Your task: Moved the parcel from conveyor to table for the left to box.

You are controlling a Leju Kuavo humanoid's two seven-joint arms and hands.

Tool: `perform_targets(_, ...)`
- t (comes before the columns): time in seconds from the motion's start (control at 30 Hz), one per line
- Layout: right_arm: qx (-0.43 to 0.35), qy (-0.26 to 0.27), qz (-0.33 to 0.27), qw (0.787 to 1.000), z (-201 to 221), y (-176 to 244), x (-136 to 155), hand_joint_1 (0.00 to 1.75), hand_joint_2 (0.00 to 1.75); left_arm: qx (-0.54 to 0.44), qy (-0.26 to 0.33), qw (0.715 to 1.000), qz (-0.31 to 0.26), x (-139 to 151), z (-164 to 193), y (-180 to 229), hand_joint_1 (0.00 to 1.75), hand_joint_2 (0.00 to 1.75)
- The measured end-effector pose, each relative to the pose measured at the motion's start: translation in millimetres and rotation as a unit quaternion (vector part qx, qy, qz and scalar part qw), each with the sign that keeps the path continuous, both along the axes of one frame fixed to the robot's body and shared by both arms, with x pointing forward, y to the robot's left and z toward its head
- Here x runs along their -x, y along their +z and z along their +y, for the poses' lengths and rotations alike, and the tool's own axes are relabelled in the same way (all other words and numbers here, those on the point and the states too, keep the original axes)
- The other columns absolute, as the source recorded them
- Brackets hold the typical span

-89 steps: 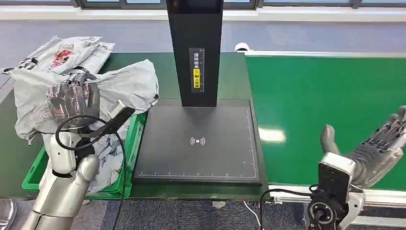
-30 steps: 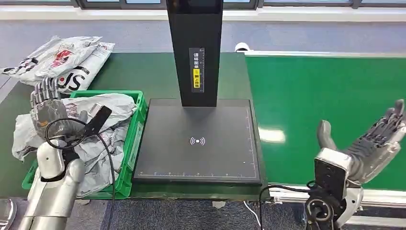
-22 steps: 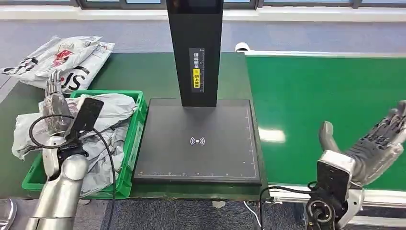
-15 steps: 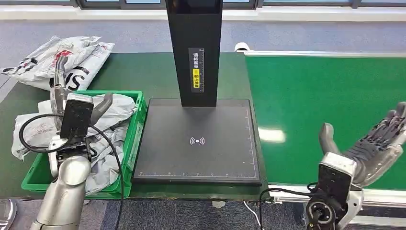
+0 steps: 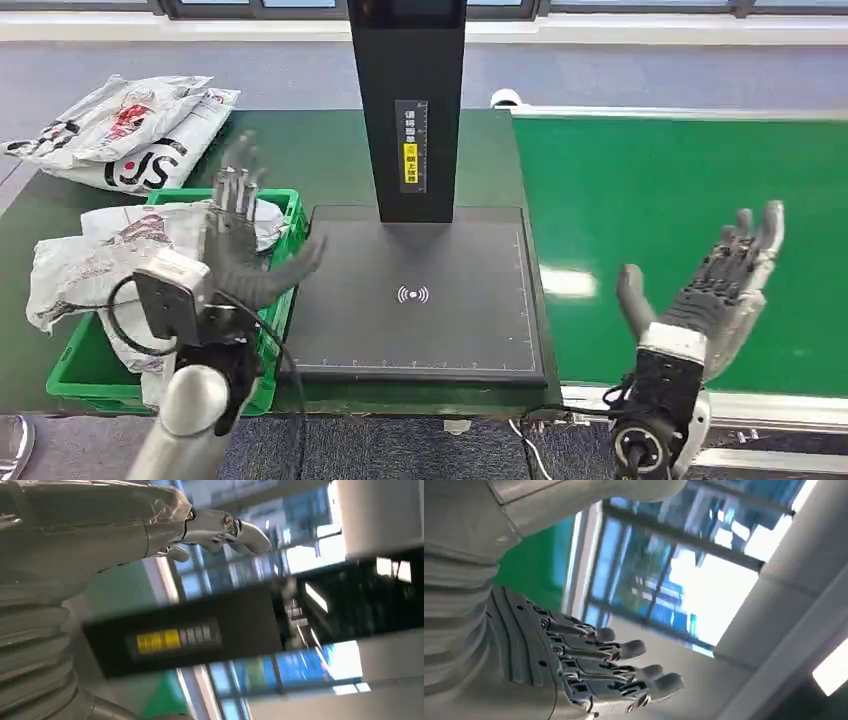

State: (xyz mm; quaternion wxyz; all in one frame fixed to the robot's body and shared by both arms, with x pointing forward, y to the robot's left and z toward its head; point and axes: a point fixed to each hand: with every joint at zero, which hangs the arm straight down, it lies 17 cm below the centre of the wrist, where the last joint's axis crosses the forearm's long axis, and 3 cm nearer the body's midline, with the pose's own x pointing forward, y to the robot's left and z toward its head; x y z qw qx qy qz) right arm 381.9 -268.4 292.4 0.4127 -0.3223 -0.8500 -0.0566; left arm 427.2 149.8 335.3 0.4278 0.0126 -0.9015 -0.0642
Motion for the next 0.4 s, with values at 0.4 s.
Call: perform_targets(0.4,-0.030,0.121,0.097,0.988,69.6,-61.8,-4.4,0.00,1.75,0.050,-0.054,0.993,0.093,13.5,-35.7,-73.9,0.00,1.75)
